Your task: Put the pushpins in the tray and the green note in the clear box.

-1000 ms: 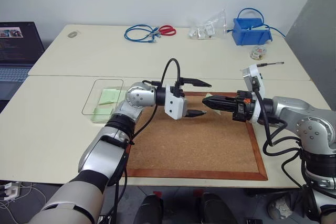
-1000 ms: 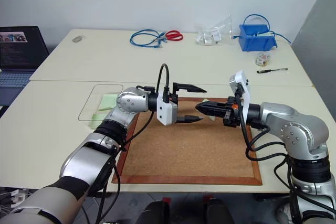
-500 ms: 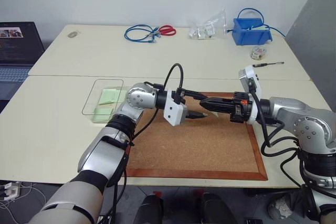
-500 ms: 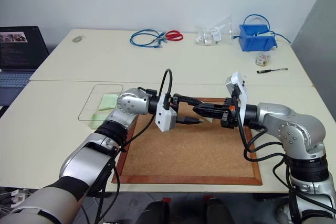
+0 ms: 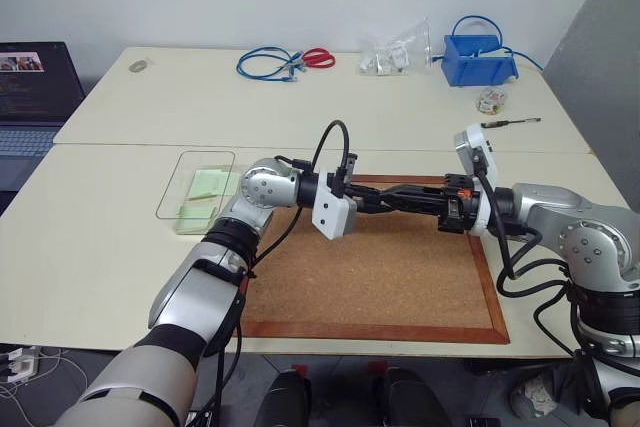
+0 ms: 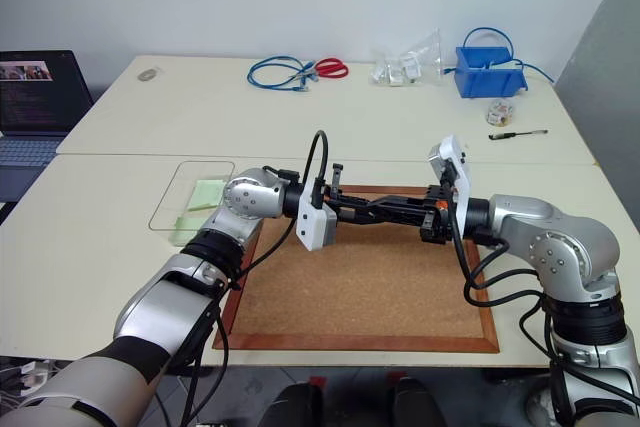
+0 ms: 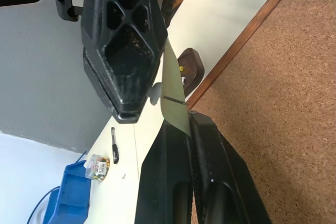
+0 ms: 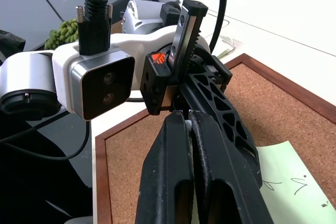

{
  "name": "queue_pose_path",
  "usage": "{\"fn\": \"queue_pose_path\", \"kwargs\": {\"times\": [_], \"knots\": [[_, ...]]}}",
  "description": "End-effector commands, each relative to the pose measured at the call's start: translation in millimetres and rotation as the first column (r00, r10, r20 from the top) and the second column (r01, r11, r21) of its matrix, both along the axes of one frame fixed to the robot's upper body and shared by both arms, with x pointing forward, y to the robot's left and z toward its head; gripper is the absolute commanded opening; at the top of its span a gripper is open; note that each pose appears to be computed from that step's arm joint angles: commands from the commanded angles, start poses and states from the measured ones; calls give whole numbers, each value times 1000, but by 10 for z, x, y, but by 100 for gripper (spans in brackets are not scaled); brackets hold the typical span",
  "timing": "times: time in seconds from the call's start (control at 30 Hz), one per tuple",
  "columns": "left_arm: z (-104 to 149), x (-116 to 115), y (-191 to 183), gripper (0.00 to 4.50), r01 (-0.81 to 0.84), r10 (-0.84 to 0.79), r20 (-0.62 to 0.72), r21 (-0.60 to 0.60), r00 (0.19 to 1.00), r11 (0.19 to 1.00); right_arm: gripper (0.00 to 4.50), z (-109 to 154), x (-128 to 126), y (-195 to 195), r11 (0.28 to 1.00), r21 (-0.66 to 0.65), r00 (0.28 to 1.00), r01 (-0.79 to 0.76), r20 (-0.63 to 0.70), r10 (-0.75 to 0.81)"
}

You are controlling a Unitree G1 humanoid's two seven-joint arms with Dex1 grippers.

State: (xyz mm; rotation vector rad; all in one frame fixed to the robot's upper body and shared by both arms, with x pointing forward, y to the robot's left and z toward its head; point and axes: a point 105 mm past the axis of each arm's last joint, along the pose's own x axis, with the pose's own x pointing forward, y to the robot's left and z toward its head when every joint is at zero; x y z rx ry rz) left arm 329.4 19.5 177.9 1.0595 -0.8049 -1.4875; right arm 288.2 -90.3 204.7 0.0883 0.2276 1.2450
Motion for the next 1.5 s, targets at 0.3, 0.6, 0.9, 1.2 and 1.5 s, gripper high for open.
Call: {"fn": "queue_pose_path", "kwargs": {"times": [0.3,0.6,0.9,1.2,1.5], "knots": [[112,-49,-4,7,23,-20,76,-33,997,999,0,165,147,-133,998,11,995,60,76,-61],[-23,-144,87,7,55,-57,129,19,990,998,0,286,245,-264,996,9,992,88,90,-89],[24,-77,114,7,6,-4,107,-15,994,1000,0,201,282,-501,974,-35,965,225,144,-218],[18,-100,29,7,-35,36,14,-62,999,997,0,-379,407,-1400,623,-154,639,767,273,-719],[20,-124,-73,7,-20,20,-2,-49,1000,999,0,-673,390,-1727,378,-170,413,910,298,-860]]}}
